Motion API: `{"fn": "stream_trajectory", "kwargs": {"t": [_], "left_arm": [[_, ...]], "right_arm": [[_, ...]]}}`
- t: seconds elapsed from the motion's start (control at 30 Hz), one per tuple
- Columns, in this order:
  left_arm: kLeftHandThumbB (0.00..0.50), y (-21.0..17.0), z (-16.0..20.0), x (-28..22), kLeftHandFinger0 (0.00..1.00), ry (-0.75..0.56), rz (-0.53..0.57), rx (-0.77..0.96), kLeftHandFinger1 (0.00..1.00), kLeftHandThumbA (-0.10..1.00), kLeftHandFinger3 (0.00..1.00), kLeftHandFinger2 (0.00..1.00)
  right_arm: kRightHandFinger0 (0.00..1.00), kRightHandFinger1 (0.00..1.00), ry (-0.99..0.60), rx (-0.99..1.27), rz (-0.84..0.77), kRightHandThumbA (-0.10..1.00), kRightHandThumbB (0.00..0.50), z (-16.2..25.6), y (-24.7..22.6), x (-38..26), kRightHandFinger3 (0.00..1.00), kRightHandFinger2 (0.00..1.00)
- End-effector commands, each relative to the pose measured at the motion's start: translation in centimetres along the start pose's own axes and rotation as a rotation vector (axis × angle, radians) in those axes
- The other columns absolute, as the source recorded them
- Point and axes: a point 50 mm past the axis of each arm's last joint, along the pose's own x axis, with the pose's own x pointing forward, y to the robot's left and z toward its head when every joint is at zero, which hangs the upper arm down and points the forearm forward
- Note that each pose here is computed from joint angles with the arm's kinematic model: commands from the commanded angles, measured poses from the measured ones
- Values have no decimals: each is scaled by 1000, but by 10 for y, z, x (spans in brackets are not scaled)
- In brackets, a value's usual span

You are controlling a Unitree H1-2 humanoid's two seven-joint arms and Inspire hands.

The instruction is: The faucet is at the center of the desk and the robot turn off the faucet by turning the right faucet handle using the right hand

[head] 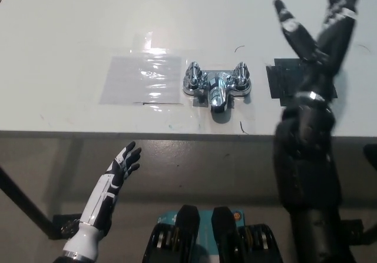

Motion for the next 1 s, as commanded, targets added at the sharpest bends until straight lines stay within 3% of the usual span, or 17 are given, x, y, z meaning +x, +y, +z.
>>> {"fn": "stream_trajectory", "kwargs": {"t": [0.0,0.17,0.2,0.33,0.4,0.5,0.57,0.9,0.97], "left_arm": [[285,7,15,8,1000,-67,-14,20,1000,1000,1000,1000],[283,12,17,10,1000,-82,-17,37,1000,1000,1000,1000],[265,15,17,10,1000,-89,-17,43,1000,1000,1000,1000],[284,21,18,8,1000,-83,-7,56,1000,1000,1000,1000],[291,23,19,7,1000,-73,-3,70,1000,1000,1000,1000],[282,26,20,5,1000,-65,2,70,1000,1000,1000,1000],[288,28,19,5,1000,-66,2,71,1000,1000,1000,1000],[299,27,14,0,1000,-48,3,57,1000,1000,1000,1000],[281,28,14,1,1000,-53,4,52,1000,1000,1000,1000]], "right_arm": [[1000,1000,-531,-35,398,1000,344,154,-30,-53,1000,1000],[1000,1000,-409,-93,513,1000,355,134,-63,-90,1000,1000],[1000,1000,-341,-125,552,1000,342,121,-77,-104,1000,1000],[1000,1000,-154,-241,587,1000,269,76,-119,-137,1000,1000],[1000,1000,-106,-269,592,1000,278,66,-129,-146,1000,1000],[1000,1000,42,-289,579,1000,264,39,-152,-167,1000,1000],[1000,1000,115,-281,557,1000,210,25,-161,-176,1000,1000],[1000,1000,318,-197,452,1000,214,-7,-172,-209,1000,1000],[1000,1000,329,-193,447,1000,207,-11,-172,-212,1000,1000]]}}
